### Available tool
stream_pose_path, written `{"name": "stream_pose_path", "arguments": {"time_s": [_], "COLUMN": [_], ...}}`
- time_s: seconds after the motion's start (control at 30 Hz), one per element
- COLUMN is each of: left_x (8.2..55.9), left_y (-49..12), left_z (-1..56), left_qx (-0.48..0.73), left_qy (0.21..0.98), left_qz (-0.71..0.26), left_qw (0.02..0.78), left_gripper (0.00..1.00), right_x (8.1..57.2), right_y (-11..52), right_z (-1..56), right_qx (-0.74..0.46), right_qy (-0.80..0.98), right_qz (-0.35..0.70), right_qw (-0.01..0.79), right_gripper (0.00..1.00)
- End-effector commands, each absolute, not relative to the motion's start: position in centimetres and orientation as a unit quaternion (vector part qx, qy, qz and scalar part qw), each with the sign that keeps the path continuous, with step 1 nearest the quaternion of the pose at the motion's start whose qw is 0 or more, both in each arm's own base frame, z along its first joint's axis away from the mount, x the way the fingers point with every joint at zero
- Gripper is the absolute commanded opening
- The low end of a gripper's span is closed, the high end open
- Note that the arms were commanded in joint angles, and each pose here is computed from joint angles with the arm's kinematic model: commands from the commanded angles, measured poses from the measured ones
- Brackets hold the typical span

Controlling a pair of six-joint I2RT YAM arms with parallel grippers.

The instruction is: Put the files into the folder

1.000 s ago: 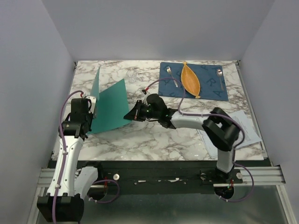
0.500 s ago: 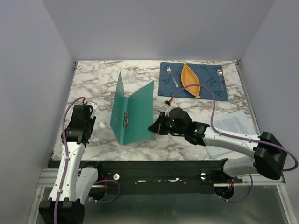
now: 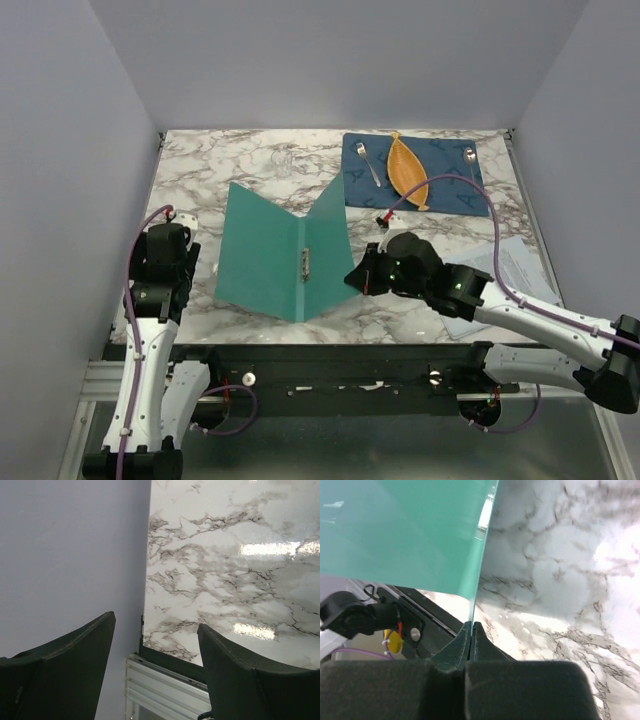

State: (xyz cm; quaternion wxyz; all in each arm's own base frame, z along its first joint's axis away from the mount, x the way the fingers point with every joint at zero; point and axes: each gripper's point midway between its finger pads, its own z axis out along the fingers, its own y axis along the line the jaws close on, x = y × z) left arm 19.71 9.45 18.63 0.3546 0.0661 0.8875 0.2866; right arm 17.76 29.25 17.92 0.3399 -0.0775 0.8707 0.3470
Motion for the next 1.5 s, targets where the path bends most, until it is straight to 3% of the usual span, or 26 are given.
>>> {"name": "stream_pose_path", "arguments": {"time_s": [0.0,0.17,0.57,0.8,1.0,1.1,1.2,1.23,1.3,1.33,1.43,1.47], "left_x": [21.3,22.2,23.6,24.9,25.7,25.9,26.0,26.1,26.1,26.1,25.8,25.7], "left_y": [10.1,9.7,4.9,4.3,5.0,5.1,5.1,5.1,5.2,5.2,5.3,5.3], "left_z": [22.7,25.8,27.3,25.4,23.6,23.0,22.7,22.6,22.4,22.5,22.4,22.3], "left_qx": [0.036,0.025,0.097,0.106,0.117,0.124,0.126,0.127,0.125,0.127,0.125,0.126], "left_qy": [0.866,0.856,0.872,0.884,0.889,0.890,0.892,0.891,0.893,0.893,0.892,0.893], "left_qz": [0.305,0.294,0.165,0.148,0.166,0.170,0.170,0.170,0.173,0.174,0.176,0.176], "left_qw": [0.395,0.425,0.451,0.430,0.411,0.405,0.401,0.400,0.396,0.397,0.396,0.395], "left_gripper": [0.87,0.91,0.98,0.99,0.99,0.99,0.99,0.99,0.99,0.99,0.99,0.99], "right_x": [18.4,17.7,14.0,13.4,13.0,13.2,13.5,13.4,13.4,13.3,13.2,13.2], "right_y": [27.1,26.4,19.9,18.2,14.7,14.4,14.5,14.7,15.0,15.2,14.8,14.7], "right_z": [20.5,16.5,5.4,3.6,3.2,3.5,4.1,4.2,4.1,4.2,4.7,5.0], "right_qx": [-0.102,-0.063,0.045,0.086,0.193,0.206,0.213,0.210,0.201,0.198,0.182,0.178], "right_qy": [0.869,0.896,0.941,0.955,0.948,0.940,0.934,0.935,0.939,0.940,0.949,0.951], "right_qz": [0.299,0.280,0.204,0.150,0.080,0.096,0.109,0.113,0.114,0.113,0.080,0.070], "right_qw": [0.380,0.339,0.268,0.241,0.241,0.254,0.264,0.263,0.256,0.254,0.245,0.244], "right_gripper": [0.01,0.01,0.01,0.01,0.01,0.04,0.14,0.28,0.45,0.60,0.83,0.86]}}
